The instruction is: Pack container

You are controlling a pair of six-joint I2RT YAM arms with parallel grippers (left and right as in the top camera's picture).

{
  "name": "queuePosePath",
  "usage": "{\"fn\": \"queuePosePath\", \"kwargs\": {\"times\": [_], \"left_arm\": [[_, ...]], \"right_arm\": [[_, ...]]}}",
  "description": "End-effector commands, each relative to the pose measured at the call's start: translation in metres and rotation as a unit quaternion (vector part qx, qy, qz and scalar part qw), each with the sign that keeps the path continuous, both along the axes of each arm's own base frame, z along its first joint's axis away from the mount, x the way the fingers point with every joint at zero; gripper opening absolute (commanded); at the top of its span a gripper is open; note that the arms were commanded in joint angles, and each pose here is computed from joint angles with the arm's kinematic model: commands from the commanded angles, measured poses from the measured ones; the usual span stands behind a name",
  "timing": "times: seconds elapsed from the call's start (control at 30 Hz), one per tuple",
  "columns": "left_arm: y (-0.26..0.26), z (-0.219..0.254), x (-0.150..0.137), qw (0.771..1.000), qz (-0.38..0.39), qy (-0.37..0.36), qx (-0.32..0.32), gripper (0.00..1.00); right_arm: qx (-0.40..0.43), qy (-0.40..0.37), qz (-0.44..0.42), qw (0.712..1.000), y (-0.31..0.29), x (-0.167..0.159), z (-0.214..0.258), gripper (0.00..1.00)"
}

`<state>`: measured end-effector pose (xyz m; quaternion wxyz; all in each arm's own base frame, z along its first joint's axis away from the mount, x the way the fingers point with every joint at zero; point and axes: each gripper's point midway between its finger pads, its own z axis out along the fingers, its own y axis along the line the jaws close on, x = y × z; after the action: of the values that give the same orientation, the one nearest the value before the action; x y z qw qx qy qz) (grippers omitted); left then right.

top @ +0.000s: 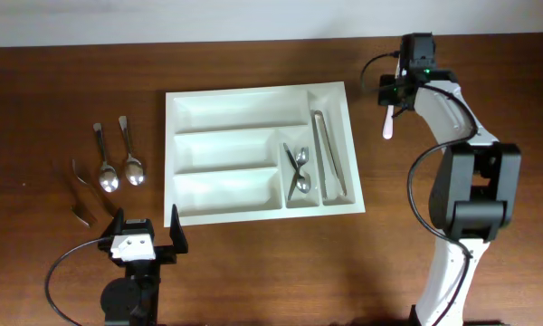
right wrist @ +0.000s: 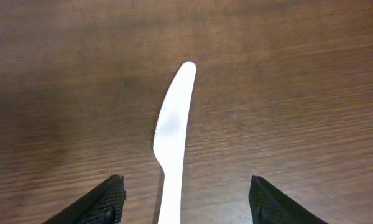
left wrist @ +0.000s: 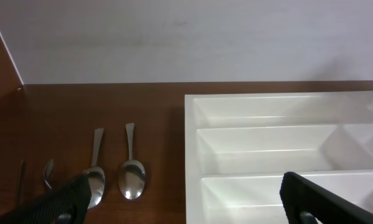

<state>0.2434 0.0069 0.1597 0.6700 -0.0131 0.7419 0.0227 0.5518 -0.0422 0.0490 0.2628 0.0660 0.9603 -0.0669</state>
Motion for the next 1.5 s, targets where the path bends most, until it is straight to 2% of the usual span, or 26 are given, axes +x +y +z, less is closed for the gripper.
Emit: {"fn": "queuePosePath", "kwargs": {"times": [0.0,0.3,0.37,0.5,0.53,0.67,0.7,0.73,0.77,0.9,1.2,1.47], "left_arm": [[0.0,-0.002,0.0,1.0,-0.001,0.0,0.009,0.99],[0.0,-0.002,0.0,1.0,-0.001,0.0,0.009,0.99],[0.0,-0.002,0.0,1.0,-0.001,0.0,0.009,0.99],[0.0,-0.002,0.0,1.0,-0.001,0.0,0.009,0.99],[0.0,-0.002,0.0,1.0,-0.001,0.0,0.009,0.99],[0.0,-0.002,0.0,1.0,-0.001,0.0,0.009,0.99],[0.0,-0.002,0.0,1.0,-0.001,0.0,0.009,0.99],[0.0,-0.002,0.0,1.0,-0.001,0.0,0.009,0.99],[0.0,-0.002,0.0,1.0,-0.001,0.0,0.009,0.99],[0.0,-0.002,0.0,1.0,-0.001,0.0,0.009,0.99],[0.0,-0.002,0.0,1.0,-0.001,0.0,0.009,0.99],[0.0,-0.002,0.0,1.0,-0.001,0.0,0.009,0.99]], "right_arm": [[0.005,0.017,0.003,1.0,-0.001,0.001,-0.022,0.65],[0.012,0.052,-0.008,0.999,0.0,-0.009,-0.056,0.63],[0.016,0.063,-0.015,0.998,0.0,-0.014,-0.059,0.54],[0.032,0.086,-0.029,0.995,0.003,-0.025,-0.065,0.26],[0.038,0.098,-0.027,0.994,0.006,-0.031,-0.067,0.23],[0.038,0.126,-0.028,0.991,0.006,-0.044,-0.07,0.21],[0.039,0.134,-0.028,0.99,0.006,-0.048,-0.071,0.18],[0.039,0.145,-0.029,0.988,0.007,-0.054,-0.07,0.09],[0.038,0.151,-0.029,0.987,0.007,-0.057,-0.07,0.07],[0.039,0.16,-0.029,0.986,0.007,-0.064,-0.061,0.04],[0.039,0.171,-0.031,0.984,0.005,-0.077,-0.037,0.04],[0.038,0.102,-0.027,0.994,0.005,-0.066,0.03,0.04]]}}
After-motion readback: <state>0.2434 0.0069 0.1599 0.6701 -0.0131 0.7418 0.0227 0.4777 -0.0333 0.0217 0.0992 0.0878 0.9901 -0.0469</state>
